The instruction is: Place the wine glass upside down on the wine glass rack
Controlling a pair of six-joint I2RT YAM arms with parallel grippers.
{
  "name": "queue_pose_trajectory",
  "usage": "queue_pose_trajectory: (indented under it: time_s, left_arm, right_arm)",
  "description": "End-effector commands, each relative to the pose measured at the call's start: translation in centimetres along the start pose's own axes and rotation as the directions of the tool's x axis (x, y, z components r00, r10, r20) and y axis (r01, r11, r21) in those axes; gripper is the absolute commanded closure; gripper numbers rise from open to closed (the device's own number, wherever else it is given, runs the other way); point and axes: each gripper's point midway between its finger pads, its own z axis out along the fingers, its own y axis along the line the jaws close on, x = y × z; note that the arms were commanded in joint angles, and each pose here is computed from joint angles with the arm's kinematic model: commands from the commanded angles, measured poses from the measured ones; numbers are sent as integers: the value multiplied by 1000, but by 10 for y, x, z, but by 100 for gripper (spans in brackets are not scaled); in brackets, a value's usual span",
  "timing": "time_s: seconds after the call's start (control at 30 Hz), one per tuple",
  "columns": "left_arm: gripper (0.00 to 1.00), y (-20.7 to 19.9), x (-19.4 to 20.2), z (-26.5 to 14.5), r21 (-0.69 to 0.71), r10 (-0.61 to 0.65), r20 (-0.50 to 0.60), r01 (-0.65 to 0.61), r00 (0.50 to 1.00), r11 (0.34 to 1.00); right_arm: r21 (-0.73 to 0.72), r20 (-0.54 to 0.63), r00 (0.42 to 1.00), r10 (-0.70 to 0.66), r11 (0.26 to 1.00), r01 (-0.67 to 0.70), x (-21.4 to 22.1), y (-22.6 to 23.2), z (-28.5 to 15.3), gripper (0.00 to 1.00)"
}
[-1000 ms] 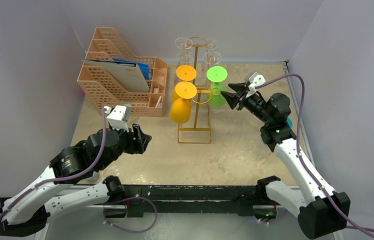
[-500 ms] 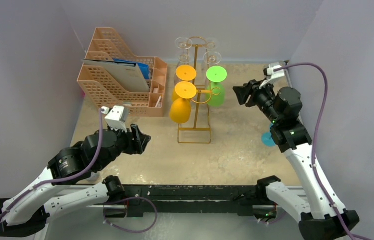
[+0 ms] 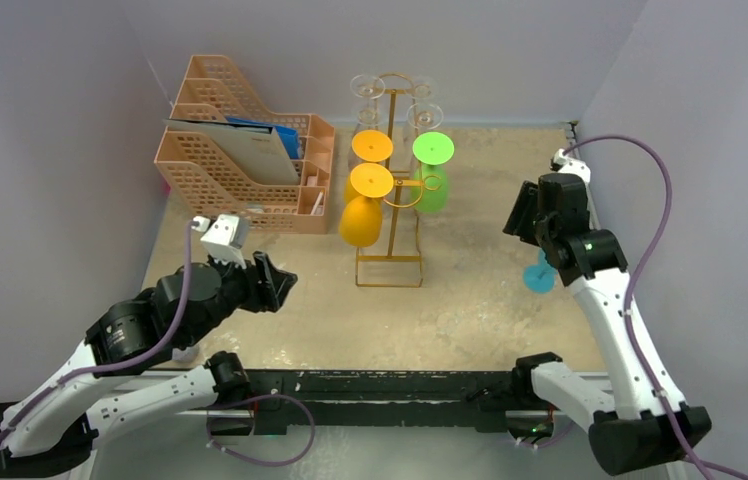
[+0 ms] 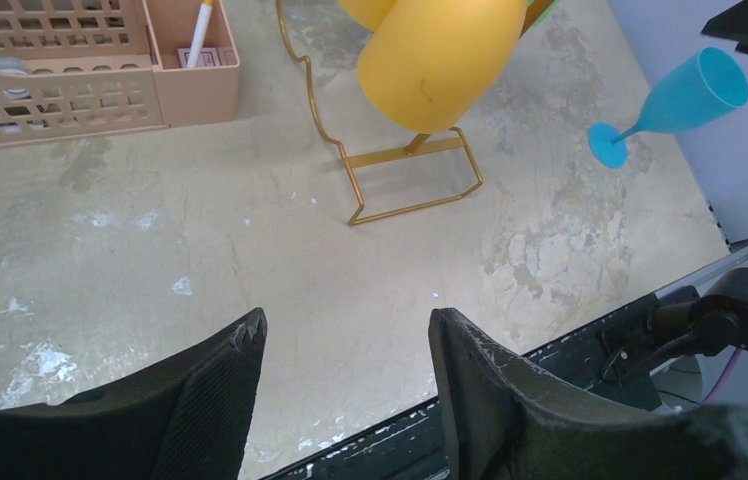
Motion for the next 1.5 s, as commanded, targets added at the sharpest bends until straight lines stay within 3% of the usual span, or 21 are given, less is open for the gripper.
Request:
queue_pose_trajectory:
  time_s: [0.0,0.17,0.5,0.6,0.77,0.8,1.1,1.27,1.47]
  left_arm:
    - [41,-12,-29,-17,89,-9,99,0,995,996]
    - [41,-11,-32,-20,97,-2,117,-9,993,995]
    - [40,-7,-29,-18,71,16,105,-24,994,997]
    - [40,-7,-31,-19,76,15,112,-23,994,997]
    - [41,-22,-41,-22,138,23,126,-40,992,990]
    - [40,-24,-42,-23,144,24,128,-42,991,989]
    - [40,-39,-61,-35,231,-28,185,-15,982,973]
    - [41,-57,-81,-35,272,-56,213,-4,975,962]
    - [41,-106,-124,-30,388,-80,278,-35,957,921]
  right_arm:
    - [283,-134,986,94,958,-52,29,-59,6,40]
    - [333,-140,986,87,942,-36,35,-68,20,43]
    - [403,-248,966,78,915,30,56,-77,46,62]
    - [387,-277,958,74,921,41,66,-75,51,72]
    - [350,-303,950,72,936,41,73,-70,52,100]
    - [334,-296,952,70,942,35,72,-67,52,100]
    - [179,-118,990,76,982,-54,26,-43,18,100]
    - [-42,77,987,140,990,-137,-16,-12,-17,100]
    - [-319,235,942,239,935,-158,-54,24,-68,100]
